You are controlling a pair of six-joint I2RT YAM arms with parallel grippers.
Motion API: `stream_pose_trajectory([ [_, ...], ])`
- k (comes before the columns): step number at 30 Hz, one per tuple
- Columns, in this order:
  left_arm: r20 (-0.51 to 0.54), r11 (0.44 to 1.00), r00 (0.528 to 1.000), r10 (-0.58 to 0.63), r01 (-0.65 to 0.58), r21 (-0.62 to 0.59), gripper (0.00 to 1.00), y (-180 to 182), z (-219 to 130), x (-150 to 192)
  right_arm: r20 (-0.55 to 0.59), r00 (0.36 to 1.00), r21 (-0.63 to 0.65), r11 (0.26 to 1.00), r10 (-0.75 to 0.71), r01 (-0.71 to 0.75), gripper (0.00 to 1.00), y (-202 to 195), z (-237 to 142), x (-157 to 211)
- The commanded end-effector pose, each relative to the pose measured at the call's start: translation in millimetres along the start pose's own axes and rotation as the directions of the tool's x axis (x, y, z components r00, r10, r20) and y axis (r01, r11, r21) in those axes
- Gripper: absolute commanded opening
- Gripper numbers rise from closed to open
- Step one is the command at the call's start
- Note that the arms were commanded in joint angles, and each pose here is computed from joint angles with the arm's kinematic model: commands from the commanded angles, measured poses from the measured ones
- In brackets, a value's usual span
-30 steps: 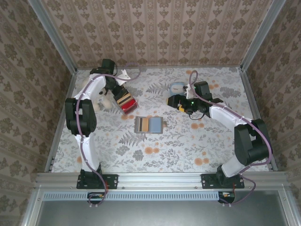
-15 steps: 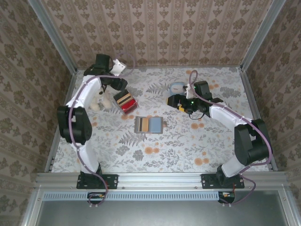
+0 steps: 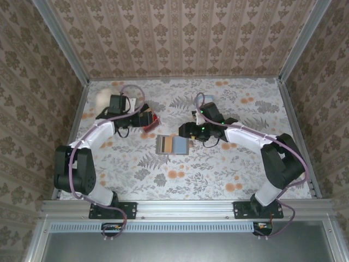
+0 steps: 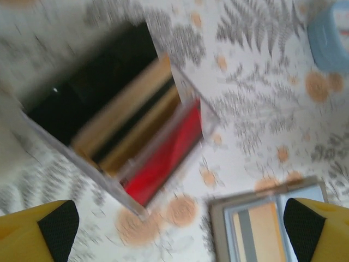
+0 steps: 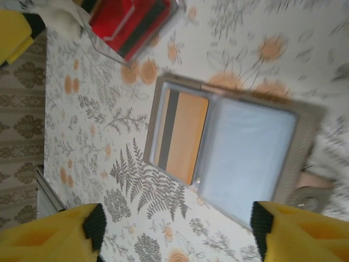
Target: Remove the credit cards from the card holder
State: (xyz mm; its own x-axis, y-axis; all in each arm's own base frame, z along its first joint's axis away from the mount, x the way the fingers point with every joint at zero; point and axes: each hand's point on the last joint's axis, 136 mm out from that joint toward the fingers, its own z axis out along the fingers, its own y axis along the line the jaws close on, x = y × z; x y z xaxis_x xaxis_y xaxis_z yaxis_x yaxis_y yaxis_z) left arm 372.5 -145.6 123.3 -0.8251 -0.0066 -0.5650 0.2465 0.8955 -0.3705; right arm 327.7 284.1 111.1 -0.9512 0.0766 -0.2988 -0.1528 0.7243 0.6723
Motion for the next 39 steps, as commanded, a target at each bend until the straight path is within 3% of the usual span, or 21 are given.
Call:
stream_pose_trajectory([
  [1,0.091,0.997,0.996,-0.019,0.012,0.073,1.00,-37,-19,-7,0.000,0.999,0.047,0.998,0.049,-0.049,0.65,5,19,-2],
  [7,0.082,0.994,0.991,-0.110,0.109,0.010,0.94,-38,-16,30,-0.048,0.994,0.076,0.993,0.096,-0.092,0.45,7,51,3],
  [11,0.072,0.979,0.977,-0.201,0.203,-0.017,0.89,-35,-13,52,-0.054,0.990,0.100,0.987,0.132,-0.127,0.40,1,62,4],
  [18,0.072,0.959,0.965,-0.254,0.261,-0.111,0.85,-22,-17,60,-0.076,0.986,0.147,0.979,0.152,-0.140,0.36,-7,78,9],
  [24,0.021,0.970,0.972,-0.234,0.235,-0.061,0.82,-41,-10,66,-0.090,0.976,0.161,0.970,0.199,-0.183,0.28,-16,91,15],
  [31,-0.038,0.974,0.974,-0.225,0.224,-0.033,0.70,-49,0,72,-0.125,0.969,0.158,0.969,0.211,-0.191,0.27,-22,101,23],
  [39,-0.081,0.972,0.970,-0.231,0.233,0.015,0.52,-64,12,82,-0.145,0.980,0.304,0.949,0.135,-0.086,0.28,-67,82,37],
])
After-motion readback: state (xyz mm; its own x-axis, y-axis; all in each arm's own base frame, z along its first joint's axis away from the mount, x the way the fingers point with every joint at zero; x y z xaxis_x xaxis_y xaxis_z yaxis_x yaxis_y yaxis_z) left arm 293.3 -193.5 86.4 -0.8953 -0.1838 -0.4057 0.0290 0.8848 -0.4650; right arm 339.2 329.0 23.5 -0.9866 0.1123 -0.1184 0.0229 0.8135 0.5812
